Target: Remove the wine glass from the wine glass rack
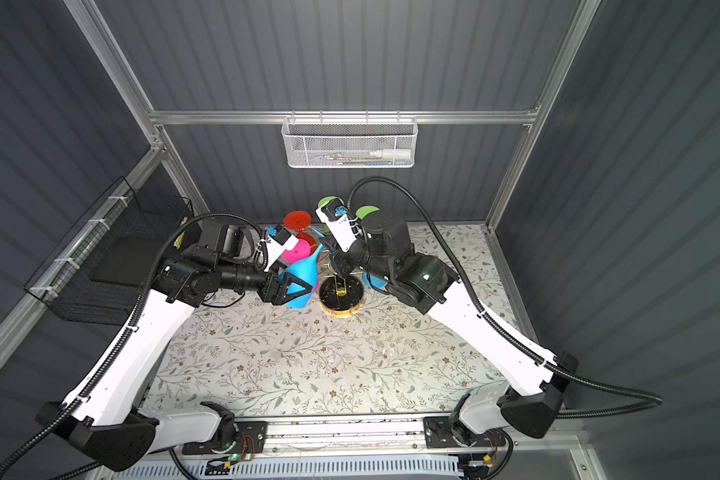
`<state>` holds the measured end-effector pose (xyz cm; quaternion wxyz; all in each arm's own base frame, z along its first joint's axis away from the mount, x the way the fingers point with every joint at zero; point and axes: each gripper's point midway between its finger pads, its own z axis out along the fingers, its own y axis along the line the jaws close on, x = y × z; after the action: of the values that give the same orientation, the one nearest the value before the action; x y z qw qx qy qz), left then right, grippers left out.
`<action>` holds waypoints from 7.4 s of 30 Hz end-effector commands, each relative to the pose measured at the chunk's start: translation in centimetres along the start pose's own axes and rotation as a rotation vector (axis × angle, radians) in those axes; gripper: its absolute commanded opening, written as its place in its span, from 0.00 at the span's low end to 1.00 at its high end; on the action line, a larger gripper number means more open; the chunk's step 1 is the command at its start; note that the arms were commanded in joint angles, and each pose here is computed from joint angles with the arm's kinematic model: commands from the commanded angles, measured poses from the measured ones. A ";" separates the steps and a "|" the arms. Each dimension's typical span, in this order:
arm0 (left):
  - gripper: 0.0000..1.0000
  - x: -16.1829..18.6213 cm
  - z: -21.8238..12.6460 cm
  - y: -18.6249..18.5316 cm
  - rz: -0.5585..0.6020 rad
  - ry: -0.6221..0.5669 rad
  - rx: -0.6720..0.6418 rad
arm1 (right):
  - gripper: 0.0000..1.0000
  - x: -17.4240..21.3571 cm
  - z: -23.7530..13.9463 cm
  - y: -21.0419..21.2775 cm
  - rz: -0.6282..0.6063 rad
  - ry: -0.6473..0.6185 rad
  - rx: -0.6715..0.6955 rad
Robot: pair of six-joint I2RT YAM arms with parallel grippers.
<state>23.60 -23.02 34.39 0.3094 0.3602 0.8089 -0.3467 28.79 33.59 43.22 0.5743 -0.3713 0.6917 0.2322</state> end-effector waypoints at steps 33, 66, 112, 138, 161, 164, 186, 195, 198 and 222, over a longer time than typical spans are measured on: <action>0.88 -6.1 -14.3 -4.3 0.374 -0.847 -0.329 | 0.00 0.8 -6.2 -4.7 0.370 -0.183 0.046; 0.08 -7.2 -7.5 -5.0 0.345 -0.607 -0.030 | 0.00 0.4 -6.8 -3.4 0.388 -0.241 -0.094; 0.00 -0.3 -11.2 24.9 -0.397 0.189 -0.956 | 0.83 11.1 -13.0 -12.8 0.624 0.006 0.354; 0.00 6.7 -2.3 36.3 -0.548 0.485 -0.897 | 0.77 14.6 -10.9 -13.7 0.710 0.121 0.327; 0.39 6.1 -2.7 36.6 -0.589 0.404 -0.855 | 0.75 14.0 -10.7 -14.0 0.756 0.094 0.281; 0.40 5.5 -3.3 36.4 -0.588 0.377 -0.857 | 0.75 13.9 -10.7 -14.1 0.758 0.086 0.280; 0.48 -7.4 -10.5 26.6 -0.310 -0.224 -0.760 | 0.67 12.0 -7.7 -14.5 0.841 0.026 0.120; 0.79 -10.8 -15.8 16.8 0.032 -0.683 -0.714 | 0.61 11.4 -5.8 -14.9 0.933 -0.013 0.016; 0.84 -10.3 -16.2 14.3 0.091 -0.745 -0.671 | 0.57 11.2 -5.4 -14.9 0.954 -0.021 -0.013; 0.90 -8.9 -17.8 8.0 0.139 -0.871 -0.555 | 0.40 13.3 -2.6 -15.1 1.097 0.011 -0.067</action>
<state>31.03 -8.13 48.17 0.7204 0.1353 0.6482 -0.2065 38.22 18.52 32.72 0.3604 0.0288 0.7823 0.5073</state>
